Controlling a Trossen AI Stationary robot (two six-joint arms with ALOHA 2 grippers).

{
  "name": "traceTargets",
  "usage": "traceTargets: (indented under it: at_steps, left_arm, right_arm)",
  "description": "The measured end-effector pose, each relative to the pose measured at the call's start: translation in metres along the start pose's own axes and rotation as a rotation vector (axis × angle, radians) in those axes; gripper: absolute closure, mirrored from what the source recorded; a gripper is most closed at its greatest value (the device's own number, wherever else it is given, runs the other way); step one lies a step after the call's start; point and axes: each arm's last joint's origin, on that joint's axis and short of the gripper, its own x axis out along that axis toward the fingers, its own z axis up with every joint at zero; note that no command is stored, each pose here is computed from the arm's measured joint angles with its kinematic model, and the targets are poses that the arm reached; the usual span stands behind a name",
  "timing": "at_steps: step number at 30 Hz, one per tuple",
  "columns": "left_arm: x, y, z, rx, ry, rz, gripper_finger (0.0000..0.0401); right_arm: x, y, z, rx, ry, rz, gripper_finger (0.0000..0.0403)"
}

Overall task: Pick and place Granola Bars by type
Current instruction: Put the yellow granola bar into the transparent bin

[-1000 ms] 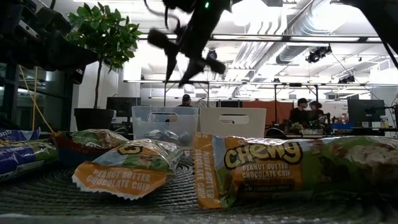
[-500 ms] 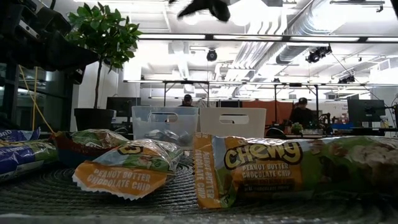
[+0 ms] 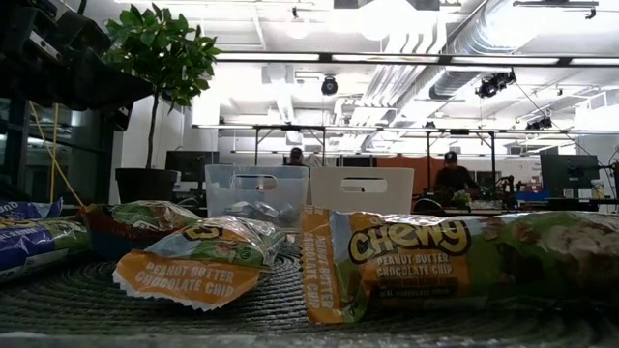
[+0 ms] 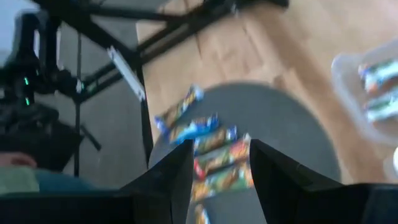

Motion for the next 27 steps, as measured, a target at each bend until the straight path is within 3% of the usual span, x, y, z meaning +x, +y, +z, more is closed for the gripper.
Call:
traceTargets:
  at_steps: [10,19,27]
  left_arm:
    - [0.000,0.000,0.000,0.000,0.000,0.000,0.0401]
    - [0.000,0.000,0.000,0.000,0.000,0.000,0.0401]
    - [0.000,0.000,0.000,0.000,0.001,0.000,0.0401]
  right_arm:
    - [0.001,0.028,-0.039,-0.014,0.118,-0.030,0.0263]
    - [-0.002,0.054,-0.065,-0.220,0.152,0.007,0.0263]
    - [0.004,0.067,-0.082,-0.304,0.150,-0.025,0.0249]
